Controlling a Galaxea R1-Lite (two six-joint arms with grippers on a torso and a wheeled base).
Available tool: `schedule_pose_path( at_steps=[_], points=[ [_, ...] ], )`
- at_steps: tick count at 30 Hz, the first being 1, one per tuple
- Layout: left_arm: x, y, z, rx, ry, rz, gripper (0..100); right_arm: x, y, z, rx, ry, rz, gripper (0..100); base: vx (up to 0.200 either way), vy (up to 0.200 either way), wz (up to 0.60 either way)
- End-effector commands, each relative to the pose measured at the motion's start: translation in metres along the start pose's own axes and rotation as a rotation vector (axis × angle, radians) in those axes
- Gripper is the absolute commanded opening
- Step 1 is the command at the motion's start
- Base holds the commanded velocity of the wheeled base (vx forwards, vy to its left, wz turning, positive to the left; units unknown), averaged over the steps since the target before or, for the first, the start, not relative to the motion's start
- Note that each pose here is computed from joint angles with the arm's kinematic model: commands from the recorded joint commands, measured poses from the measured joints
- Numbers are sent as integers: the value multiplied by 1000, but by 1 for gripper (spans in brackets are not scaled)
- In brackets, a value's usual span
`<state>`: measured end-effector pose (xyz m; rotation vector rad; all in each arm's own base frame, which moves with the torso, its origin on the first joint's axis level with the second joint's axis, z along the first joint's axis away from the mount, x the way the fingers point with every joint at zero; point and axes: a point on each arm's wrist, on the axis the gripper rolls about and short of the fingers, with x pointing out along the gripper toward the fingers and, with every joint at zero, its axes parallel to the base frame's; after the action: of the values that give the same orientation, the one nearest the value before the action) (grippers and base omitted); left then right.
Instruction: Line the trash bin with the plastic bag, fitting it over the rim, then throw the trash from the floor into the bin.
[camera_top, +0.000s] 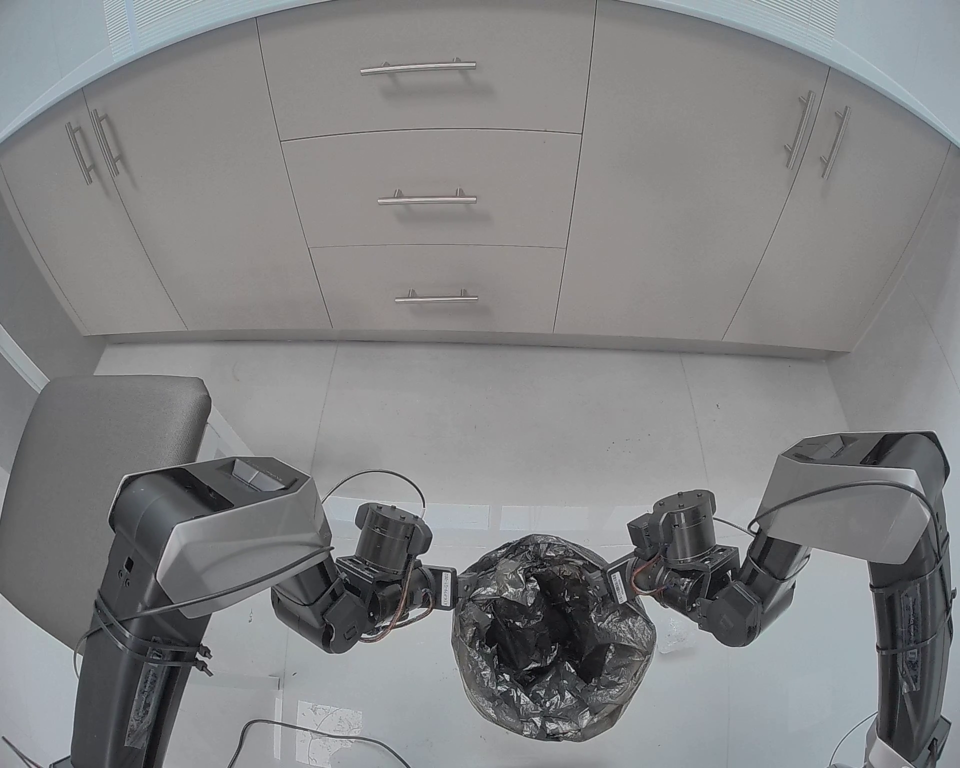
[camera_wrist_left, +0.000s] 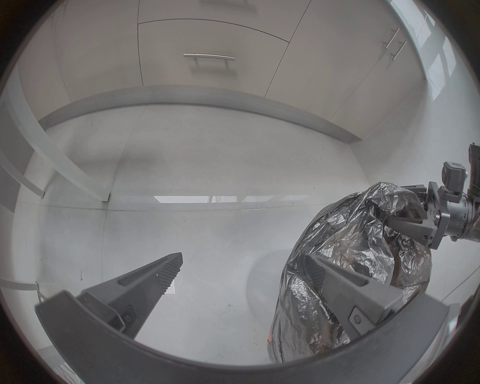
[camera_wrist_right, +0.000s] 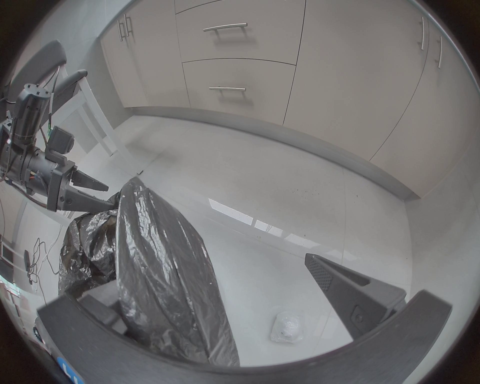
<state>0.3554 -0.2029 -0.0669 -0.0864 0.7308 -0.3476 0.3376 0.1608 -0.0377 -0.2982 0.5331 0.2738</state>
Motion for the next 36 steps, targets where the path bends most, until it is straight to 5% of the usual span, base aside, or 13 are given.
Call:
schedule_pose_path(
  at_steps=[1,14,36],
  points=[
    [0,0,0,-4,0,0,100,-8,-3,3,2,-5,-3,100,0,0,0],
    [-7,-2,-1,-55,-87,-36,100,-29,-28,-8,18,54,-48,100,0,0,0],
    [-7,-3,-2,-50,-85,-38,100,10,-48,-33,27,113,-97,100,0,0,0]
  ],
)
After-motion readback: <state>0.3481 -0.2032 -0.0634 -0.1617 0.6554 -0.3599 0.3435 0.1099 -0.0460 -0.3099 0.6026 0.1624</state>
